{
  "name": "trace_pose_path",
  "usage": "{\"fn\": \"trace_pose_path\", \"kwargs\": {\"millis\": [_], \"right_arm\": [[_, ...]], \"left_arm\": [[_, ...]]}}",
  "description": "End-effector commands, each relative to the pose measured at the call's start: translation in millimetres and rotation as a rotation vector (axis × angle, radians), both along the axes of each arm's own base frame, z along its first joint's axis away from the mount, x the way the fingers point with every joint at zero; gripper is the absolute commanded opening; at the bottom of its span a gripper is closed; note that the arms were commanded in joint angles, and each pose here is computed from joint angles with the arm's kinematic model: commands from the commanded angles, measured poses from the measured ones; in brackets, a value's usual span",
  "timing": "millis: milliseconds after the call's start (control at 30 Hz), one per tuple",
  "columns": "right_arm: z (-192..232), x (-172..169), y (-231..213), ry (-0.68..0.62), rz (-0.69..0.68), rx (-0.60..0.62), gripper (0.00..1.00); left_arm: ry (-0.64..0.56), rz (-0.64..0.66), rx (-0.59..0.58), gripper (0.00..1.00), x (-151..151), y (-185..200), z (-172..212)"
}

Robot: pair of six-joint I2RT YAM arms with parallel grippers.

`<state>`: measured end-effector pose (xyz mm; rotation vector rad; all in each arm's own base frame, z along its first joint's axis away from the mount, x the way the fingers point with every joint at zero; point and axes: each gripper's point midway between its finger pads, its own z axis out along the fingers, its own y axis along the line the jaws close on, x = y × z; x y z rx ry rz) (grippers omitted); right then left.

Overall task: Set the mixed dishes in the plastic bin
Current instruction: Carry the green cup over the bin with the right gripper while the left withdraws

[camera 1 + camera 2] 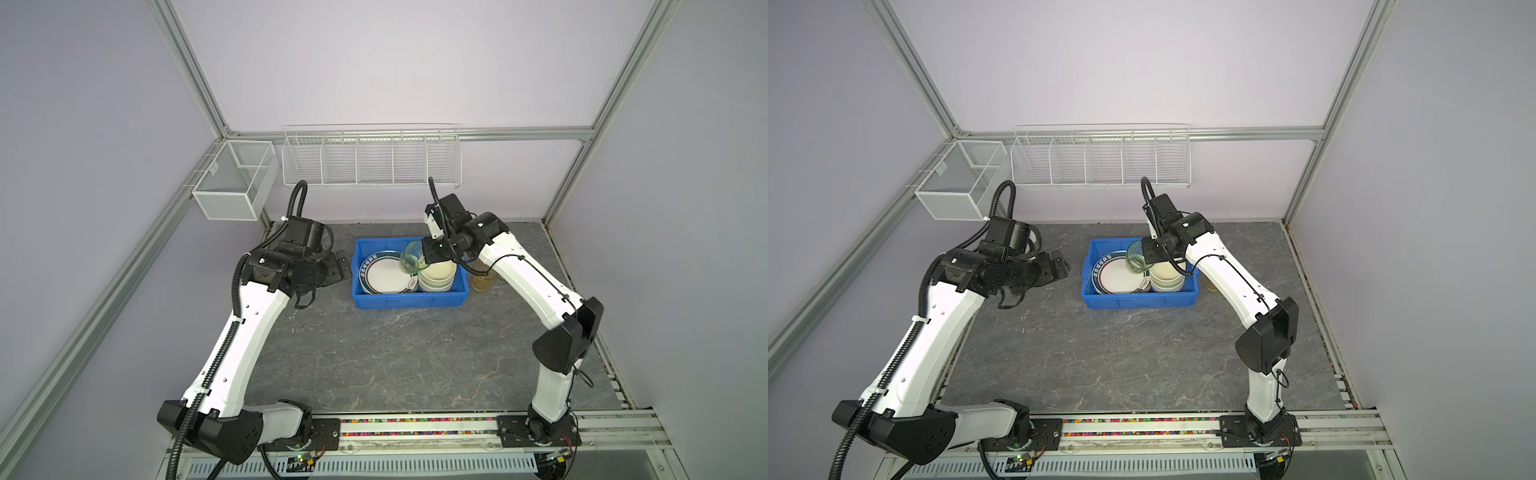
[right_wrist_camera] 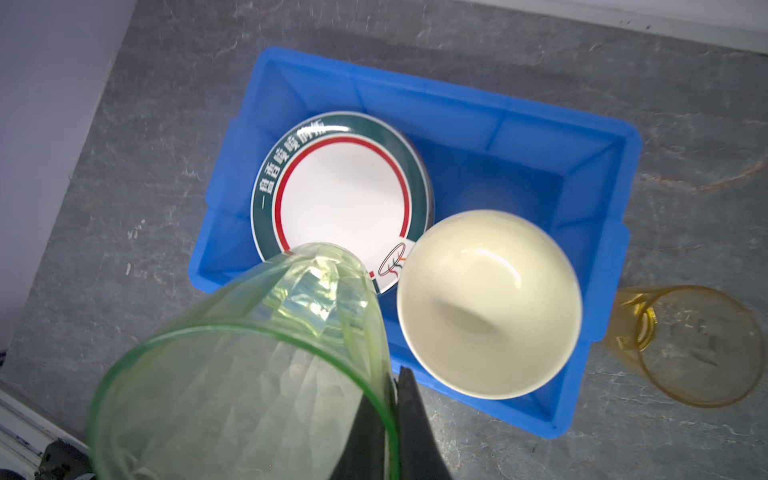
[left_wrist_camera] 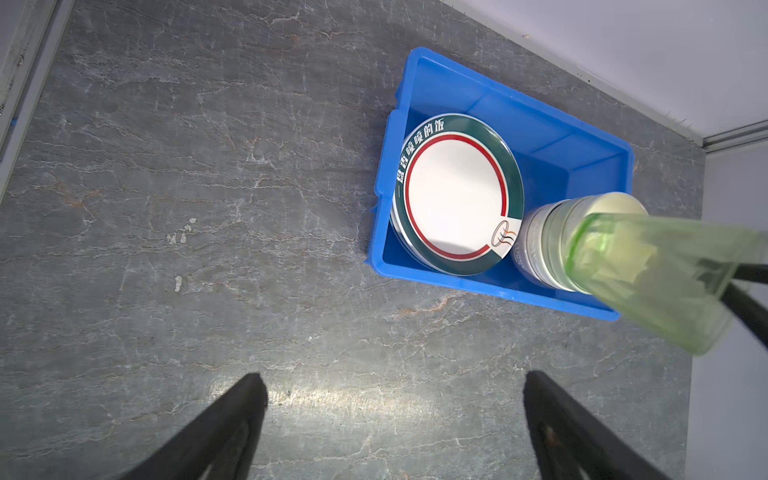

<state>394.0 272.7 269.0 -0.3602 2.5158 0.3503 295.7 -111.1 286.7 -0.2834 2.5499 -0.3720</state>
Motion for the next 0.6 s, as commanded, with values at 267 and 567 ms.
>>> {"fn": "trace_pose_path", "kwargs": {"millis": [267, 567], "right_arm": [[19, 53, -48, -0.045, -0.116, 0.052, 0.06], [0, 89, -76, -0.014, -0.182, 0.049, 0.06]], "left_arm": [[0.07, -0.025, 0.023, 0.99, -5, 0, -23], [0.088, -0.027, 0.027, 0.99, 2, -3, -31]]}}
